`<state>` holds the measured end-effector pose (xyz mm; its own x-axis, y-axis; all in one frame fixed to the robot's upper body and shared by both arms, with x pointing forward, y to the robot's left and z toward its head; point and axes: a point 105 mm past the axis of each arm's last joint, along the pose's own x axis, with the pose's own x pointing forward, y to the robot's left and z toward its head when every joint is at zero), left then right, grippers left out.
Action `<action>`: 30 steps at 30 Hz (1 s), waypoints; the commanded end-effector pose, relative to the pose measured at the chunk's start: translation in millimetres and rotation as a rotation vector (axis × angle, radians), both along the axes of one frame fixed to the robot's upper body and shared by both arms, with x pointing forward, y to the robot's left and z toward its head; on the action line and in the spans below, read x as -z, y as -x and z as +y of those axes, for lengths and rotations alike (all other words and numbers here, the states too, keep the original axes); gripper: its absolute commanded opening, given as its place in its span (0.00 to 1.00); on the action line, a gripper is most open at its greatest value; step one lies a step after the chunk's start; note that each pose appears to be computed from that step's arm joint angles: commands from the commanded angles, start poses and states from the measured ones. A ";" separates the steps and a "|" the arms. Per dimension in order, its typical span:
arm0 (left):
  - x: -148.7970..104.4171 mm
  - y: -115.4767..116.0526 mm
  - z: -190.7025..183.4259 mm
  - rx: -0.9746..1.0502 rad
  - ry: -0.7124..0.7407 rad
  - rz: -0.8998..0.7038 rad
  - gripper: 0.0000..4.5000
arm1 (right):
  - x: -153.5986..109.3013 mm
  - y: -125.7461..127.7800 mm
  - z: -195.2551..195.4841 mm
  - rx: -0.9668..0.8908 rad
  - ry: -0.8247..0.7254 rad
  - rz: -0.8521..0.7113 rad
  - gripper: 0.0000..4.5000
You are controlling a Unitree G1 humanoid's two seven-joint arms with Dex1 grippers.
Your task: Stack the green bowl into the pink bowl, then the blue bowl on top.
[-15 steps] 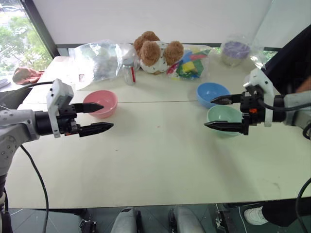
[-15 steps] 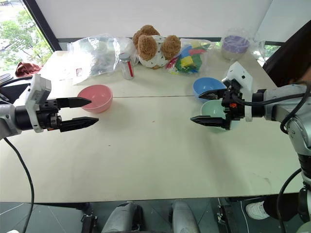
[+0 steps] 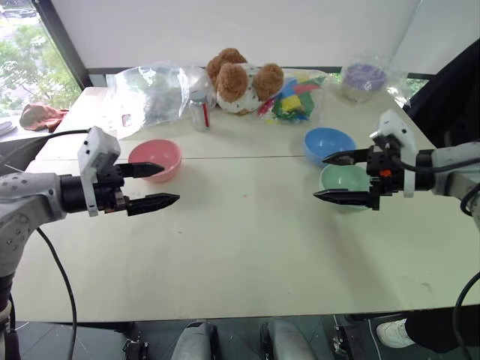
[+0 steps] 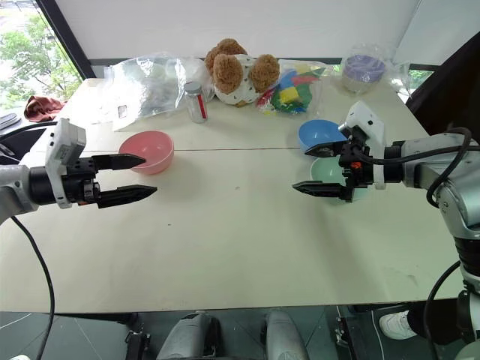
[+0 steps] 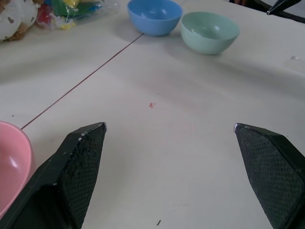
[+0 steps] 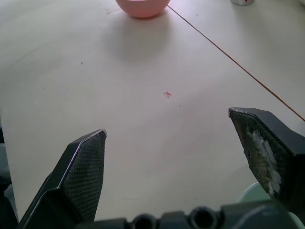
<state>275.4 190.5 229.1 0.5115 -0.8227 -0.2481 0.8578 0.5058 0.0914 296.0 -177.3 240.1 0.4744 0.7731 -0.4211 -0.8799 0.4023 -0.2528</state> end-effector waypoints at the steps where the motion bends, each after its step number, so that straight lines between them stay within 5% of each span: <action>1: -6.2 4.3 -3.7 0.017 0.002 -0.029 0.98 | -11.2 -0.5 2.6 -0.011 -0.003 -0.053 1.00; 16: -5.3 -5.3 -2.3 -0.031 -0.044 -0.088 0.98 | -18.2 -4.5 9.5 0.001 -0.052 -0.073 1.00; 24: 17.6 -57.2 42.1 -0.254 -0.358 -0.203 0.98 | -8.7 2.2 24.6 -0.046 -0.061 -0.044 1.00; 30: 46.5 -95.1 40.5 -0.240 -0.447 -0.180 0.98 | -19.9 15.4 46.3 -0.145 -0.122 -0.035 1.00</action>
<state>364.6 230.6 183.1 0.7372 -0.5257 -0.4245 0.6753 0.5949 0.4361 291.6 -140.8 241.5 0.3990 0.8501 -0.3438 -0.9160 0.3523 -0.1918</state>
